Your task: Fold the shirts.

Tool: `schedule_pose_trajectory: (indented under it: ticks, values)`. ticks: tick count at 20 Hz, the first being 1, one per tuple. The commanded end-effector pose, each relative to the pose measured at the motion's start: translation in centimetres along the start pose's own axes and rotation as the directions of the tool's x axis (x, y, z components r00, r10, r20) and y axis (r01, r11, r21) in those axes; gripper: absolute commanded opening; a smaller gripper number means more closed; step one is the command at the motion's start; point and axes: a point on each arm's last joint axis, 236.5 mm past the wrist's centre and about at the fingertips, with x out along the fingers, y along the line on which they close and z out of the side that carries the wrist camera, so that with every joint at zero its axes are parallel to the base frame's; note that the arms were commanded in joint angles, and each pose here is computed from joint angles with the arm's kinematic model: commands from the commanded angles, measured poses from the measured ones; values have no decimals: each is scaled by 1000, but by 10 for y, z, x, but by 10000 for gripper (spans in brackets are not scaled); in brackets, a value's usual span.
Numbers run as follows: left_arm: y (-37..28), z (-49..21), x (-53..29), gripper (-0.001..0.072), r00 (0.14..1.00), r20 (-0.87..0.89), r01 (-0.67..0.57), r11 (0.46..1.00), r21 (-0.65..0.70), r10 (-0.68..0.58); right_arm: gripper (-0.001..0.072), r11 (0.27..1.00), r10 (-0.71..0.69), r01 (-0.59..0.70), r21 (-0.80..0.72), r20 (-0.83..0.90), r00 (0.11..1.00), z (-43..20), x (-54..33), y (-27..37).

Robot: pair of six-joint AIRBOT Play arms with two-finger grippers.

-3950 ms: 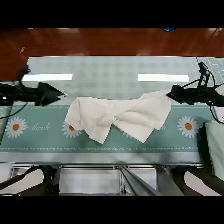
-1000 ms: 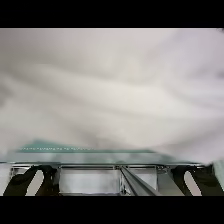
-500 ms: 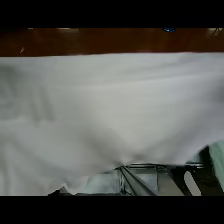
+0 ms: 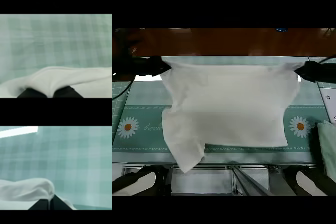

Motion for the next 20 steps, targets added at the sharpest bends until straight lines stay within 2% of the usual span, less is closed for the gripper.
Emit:
schedule_pose_trajectory:
  ticks: [1,6,7,8,9,11,14,16,18,20]
  values:
    - [44,37,78,26,1000,-30,-3,996,-90,0,27,997,3,0,75,-42,999,19,91,-41]
    - [47,67,126,26,995,-35,91,984,-151,-98,28,960,132,-113,257,-58,990,38,171,-50]
    - [52,70,129,64,996,-22,84,977,-194,-90,135,944,165,-144,297,-46,985,43,179,-46]
    - [55,71,129,268,996,-18,79,967,-243,-86,412,931,190,-169,325,-33,981,48,181,-44]
    - [56,69,125,500,996,-33,76,957,-279,-88,415,931,200,-181,318,-26,979,55,176,-44]
    - [73,60,91,510,989,-131,40,972,-233,-72,414,941,210,-193,279,-32,977,74,142,-53]
    - [133,25,12,509,951,-301,-134,968,-212,66,412,953,146,-119,279,-76,986,80,59,-99]
    - [155,13,-33,509,945,-294,-214,949,-229,142,406,957,32,-12,289,-64,997,75,8,-132]
    - [162,-12,-61,508,950,-263,-242,929,-278,169,406,945,-50,34,326,39,998,73,-34,-143]
    - [170,-67,-75,509,947,-254,-277,899,-341,195,406,936,-77,61,347,31,997,35,-51,-141]
